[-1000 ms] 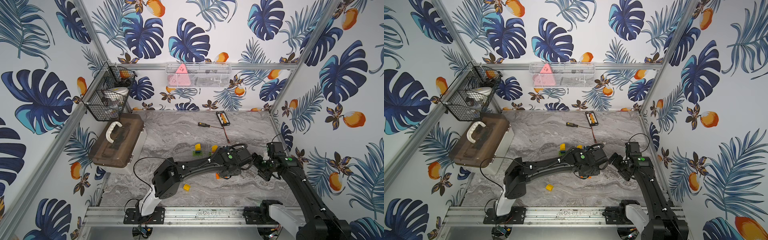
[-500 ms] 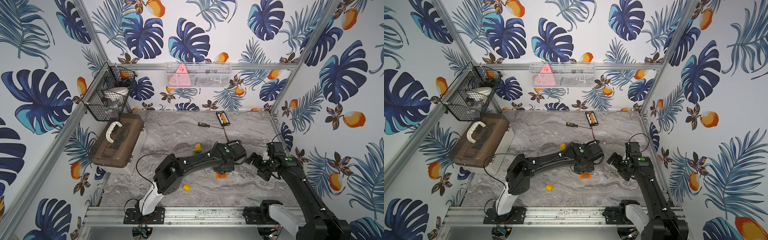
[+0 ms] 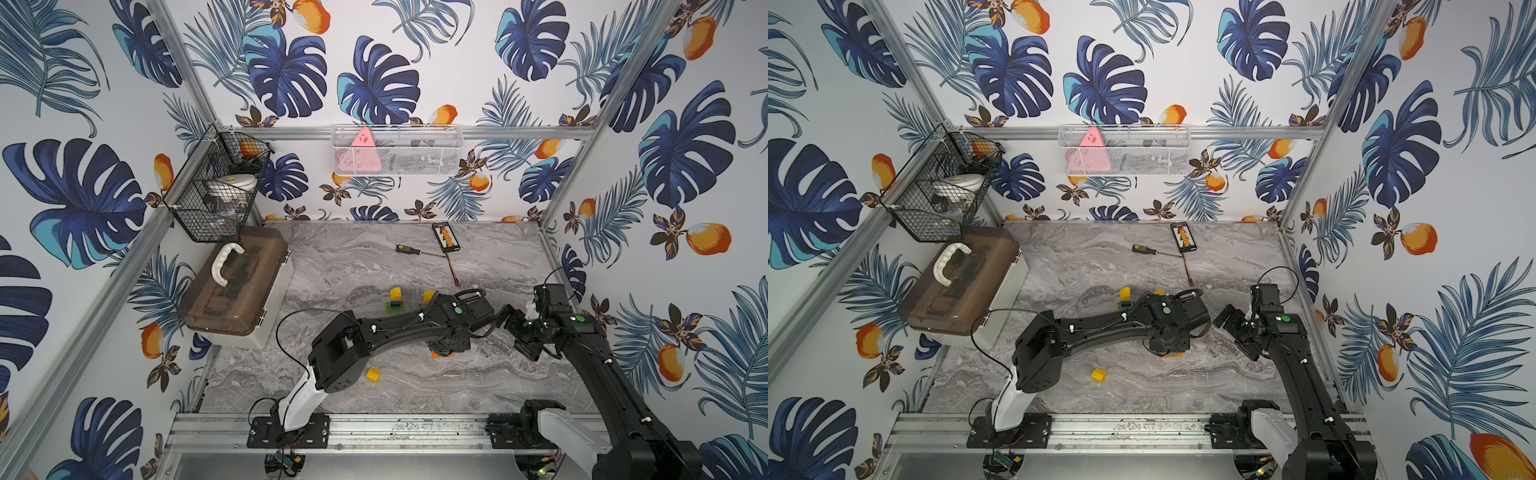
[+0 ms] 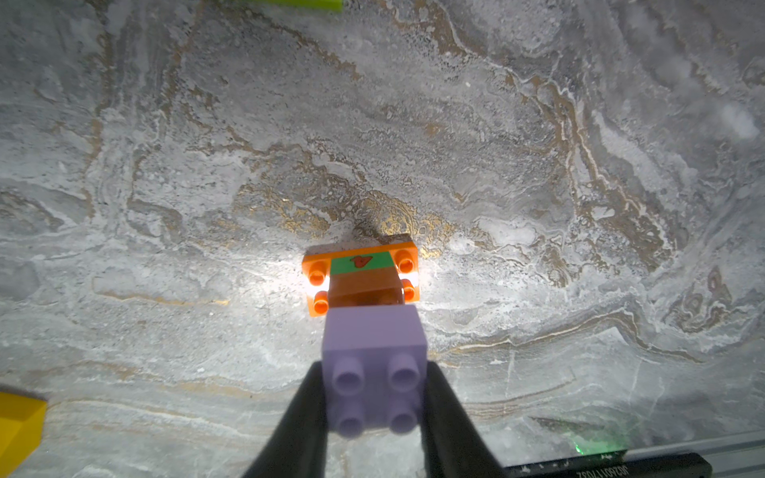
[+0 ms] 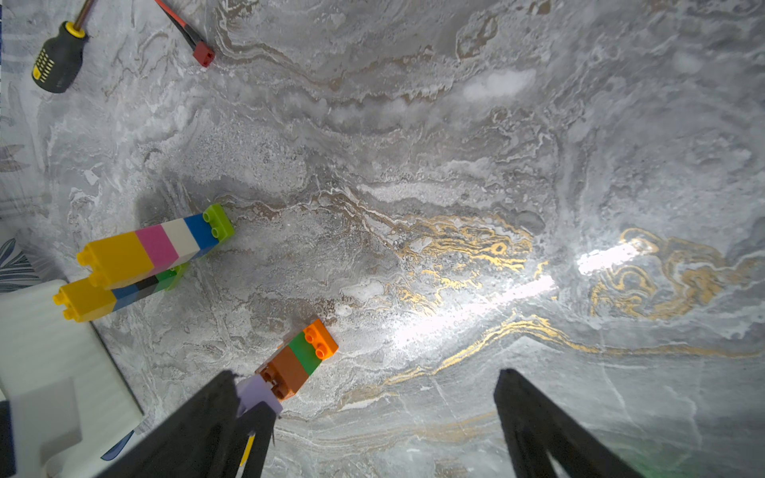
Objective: Assemble the number 1 with lego
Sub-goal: Assemble the lego brick with the lego brick.
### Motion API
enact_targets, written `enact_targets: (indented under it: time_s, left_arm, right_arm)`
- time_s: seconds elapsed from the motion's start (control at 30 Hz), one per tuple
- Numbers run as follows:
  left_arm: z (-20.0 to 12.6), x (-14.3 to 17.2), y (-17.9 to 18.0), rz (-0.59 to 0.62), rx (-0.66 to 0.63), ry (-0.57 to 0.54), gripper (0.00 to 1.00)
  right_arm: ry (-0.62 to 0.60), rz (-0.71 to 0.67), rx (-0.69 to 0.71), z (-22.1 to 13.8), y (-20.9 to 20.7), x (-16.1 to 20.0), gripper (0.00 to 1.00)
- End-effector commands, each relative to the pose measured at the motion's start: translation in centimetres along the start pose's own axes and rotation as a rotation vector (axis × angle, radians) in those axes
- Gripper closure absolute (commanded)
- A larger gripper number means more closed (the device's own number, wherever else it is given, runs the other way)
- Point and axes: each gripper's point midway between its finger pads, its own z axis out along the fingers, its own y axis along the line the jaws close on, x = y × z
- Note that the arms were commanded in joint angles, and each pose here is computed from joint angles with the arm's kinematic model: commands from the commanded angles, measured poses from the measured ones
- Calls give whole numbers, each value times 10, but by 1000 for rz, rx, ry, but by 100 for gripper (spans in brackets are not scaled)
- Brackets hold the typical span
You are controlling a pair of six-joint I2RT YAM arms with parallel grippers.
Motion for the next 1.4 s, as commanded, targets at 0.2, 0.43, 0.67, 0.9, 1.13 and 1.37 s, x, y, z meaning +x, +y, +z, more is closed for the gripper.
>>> enact_targets:
  time_s: [0.2,0.43,0.67,0.9,1.13,1.37]
  left_arm:
    - [2,0,-1,-30,7,-6,98]
    - [6,2,5,-58,-7,-5,99]
    - [4,-5,5,-70,-38,-36,99]
    - [8,-4,4,-55,-95,-34,100]
    - [9,-3,-4,-52,-69,-52,100]
    - [17,1,4,-46,-92,-43,100]
  right_arm:
    - [-4,-11,-24,-4,6,0,0]
    - [-3,-10,-29,-5,7,0,0]
    - [-4,-11,-34,-5,8,-1,0]
    - [-5,-11,-38,-6,9,-1,0]
    - [-4,-13,-42,-6,10,-1,0]
    - [1,-15,-52,-6,11,1,0]
